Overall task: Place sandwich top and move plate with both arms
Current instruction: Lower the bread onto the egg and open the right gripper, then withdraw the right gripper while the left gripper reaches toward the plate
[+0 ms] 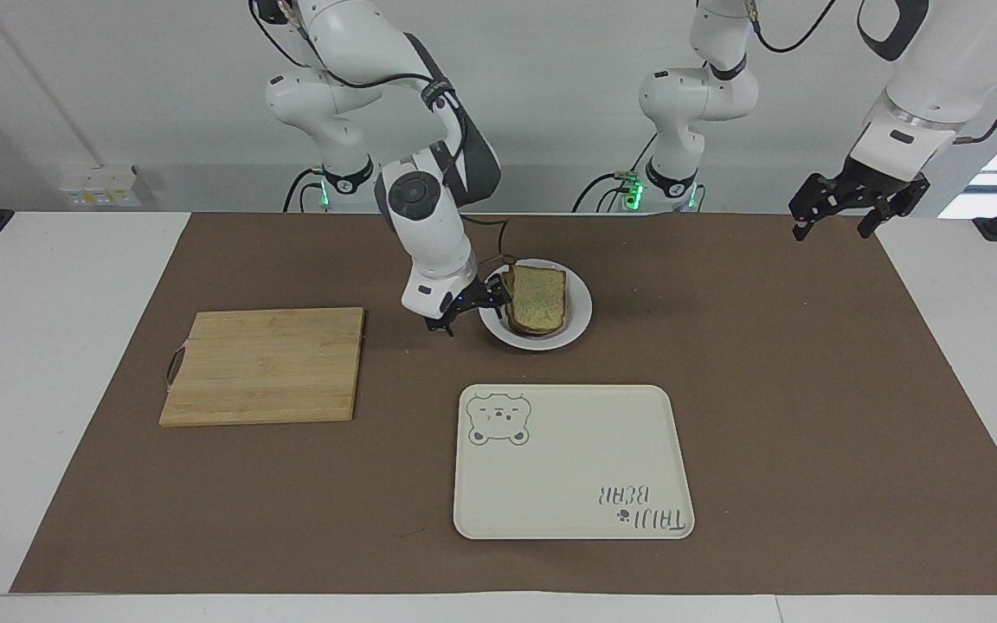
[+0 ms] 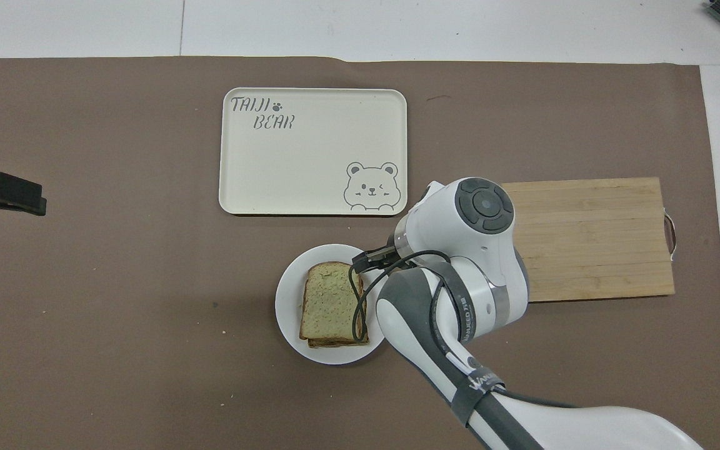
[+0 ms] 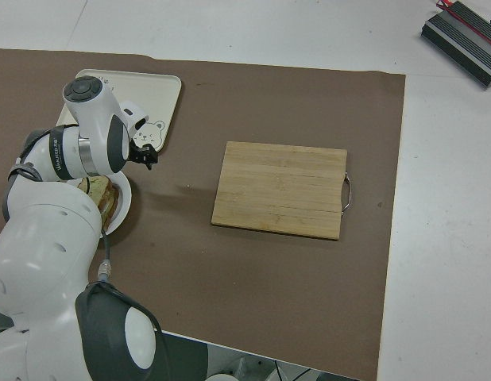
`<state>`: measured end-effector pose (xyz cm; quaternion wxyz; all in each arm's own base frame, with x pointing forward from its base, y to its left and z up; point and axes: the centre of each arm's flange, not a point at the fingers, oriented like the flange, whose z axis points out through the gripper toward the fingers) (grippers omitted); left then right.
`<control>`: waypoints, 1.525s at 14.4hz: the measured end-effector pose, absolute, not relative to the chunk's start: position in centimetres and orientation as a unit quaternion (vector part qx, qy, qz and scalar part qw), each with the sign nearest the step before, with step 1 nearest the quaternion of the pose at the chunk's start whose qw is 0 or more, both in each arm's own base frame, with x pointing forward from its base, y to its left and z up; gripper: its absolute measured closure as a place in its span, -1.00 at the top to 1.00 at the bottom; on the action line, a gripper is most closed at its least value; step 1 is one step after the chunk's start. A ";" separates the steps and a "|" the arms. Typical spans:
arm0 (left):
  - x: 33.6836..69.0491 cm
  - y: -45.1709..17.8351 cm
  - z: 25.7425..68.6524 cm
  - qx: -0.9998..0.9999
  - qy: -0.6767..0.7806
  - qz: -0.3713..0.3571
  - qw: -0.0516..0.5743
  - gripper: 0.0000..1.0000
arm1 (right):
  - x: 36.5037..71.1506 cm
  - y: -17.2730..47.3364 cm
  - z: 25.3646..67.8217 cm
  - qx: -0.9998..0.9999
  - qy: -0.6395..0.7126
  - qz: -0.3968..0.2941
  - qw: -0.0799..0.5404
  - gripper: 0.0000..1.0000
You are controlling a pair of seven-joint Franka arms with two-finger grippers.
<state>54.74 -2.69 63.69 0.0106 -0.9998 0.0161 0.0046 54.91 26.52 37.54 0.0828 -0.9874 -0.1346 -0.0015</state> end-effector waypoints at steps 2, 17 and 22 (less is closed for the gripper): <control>54.7 -2.7 63.4 -1.000 0.016 0.007 0.009 1.00 | 56.2 23.6 39.4 -0.990 -0.119 -0.021 0.075 1.00; 55.1 -2.5 53.9 -0.985 0.055 0.006 -0.162 1.00 | 58.4 9.7 52.5 -0.999 -0.027 -0.030 0.010 1.00; 54.9 -3.4 50.6 -0.978 0.073 -0.006 -0.197 1.00 | 57.1 8.0 56.0 -0.999 -0.014 -0.049 0.012 1.00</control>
